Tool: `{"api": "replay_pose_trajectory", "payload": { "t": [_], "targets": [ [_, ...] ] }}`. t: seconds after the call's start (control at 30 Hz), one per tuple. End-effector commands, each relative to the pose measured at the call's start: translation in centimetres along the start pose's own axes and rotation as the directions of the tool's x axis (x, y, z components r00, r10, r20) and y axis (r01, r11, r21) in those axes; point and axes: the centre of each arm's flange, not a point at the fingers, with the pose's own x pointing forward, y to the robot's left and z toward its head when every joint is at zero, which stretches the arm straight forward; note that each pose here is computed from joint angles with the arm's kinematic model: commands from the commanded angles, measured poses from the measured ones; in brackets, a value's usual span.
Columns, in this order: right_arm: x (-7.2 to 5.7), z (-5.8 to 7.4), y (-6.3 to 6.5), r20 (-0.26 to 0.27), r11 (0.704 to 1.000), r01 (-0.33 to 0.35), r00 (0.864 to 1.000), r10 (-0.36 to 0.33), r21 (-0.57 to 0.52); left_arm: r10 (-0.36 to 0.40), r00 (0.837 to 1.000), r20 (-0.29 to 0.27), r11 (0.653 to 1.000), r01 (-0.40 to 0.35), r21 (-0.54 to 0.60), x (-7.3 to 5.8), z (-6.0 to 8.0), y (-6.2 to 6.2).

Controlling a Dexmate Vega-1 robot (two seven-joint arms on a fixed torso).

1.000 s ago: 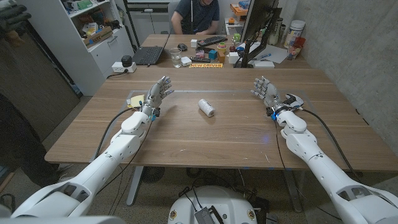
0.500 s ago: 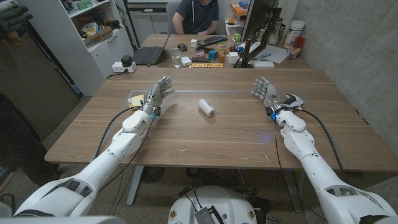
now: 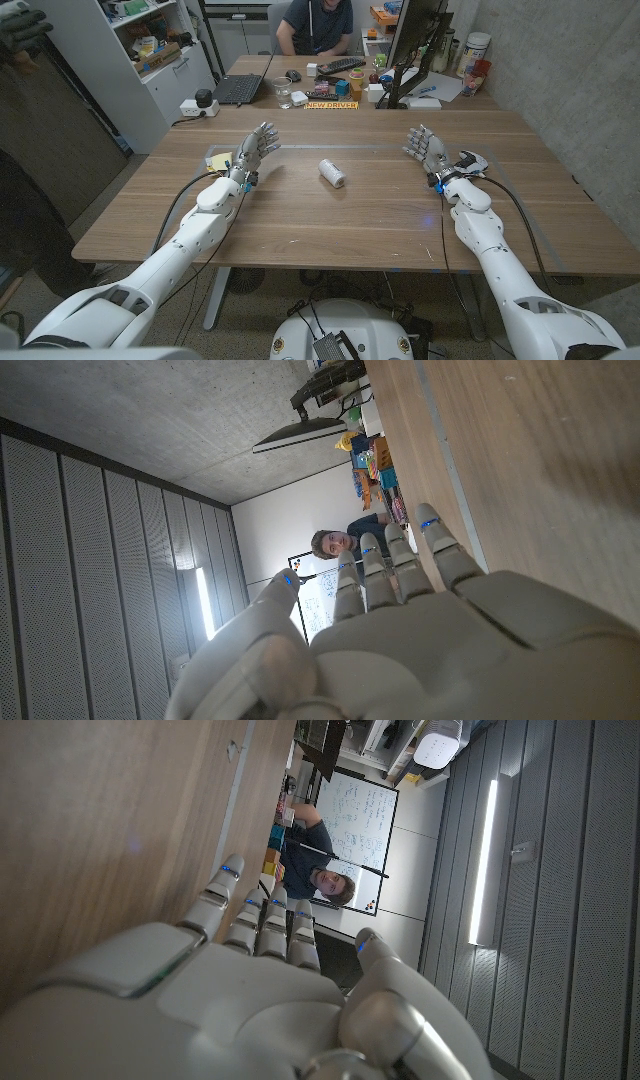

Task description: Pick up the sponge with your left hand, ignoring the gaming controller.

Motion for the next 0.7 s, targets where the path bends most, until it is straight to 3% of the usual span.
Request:
{"api": "replay_pose_trajectory", "payload": {
  "t": [0.03,0.23,0.3,0.5,0.7],
  "targets": [
    [0.0,-0.1,0.0,0.000,1.000,-0.001,1.000,0.001,0.000,0.001,1.000,0.003,1.000,-0.001,0.009,0.0,0.2,0.1],
    [0.0,0.0,0.0,0.005,1.000,-0.005,1.000,0.005,-0.001,0.011,1.000,0.013,1.000,-0.011,0.027,-0.4,0.5,0.4],
    [0.0,0.0,0.1,0.002,1.000,-0.009,1.000,0.009,-0.003,0.045,0.999,0.016,0.991,-0.047,0.123,-1.1,1.4,0.8],
    [-0.1,-0.3,0.4,-0.002,1.000,-0.019,1.000,0.019,-0.003,0.084,0.996,0.020,0.972,-0.086,0.217,-2.3,2.5,1.5],
    [0.3,-0.5,1.4,0.000,0.999,-0.050,0.999,0.050,-0.007,0.182,0.983,0.034,0.918,-0.182,0.353,-3.6,3.7,2.8]
  ]
}}
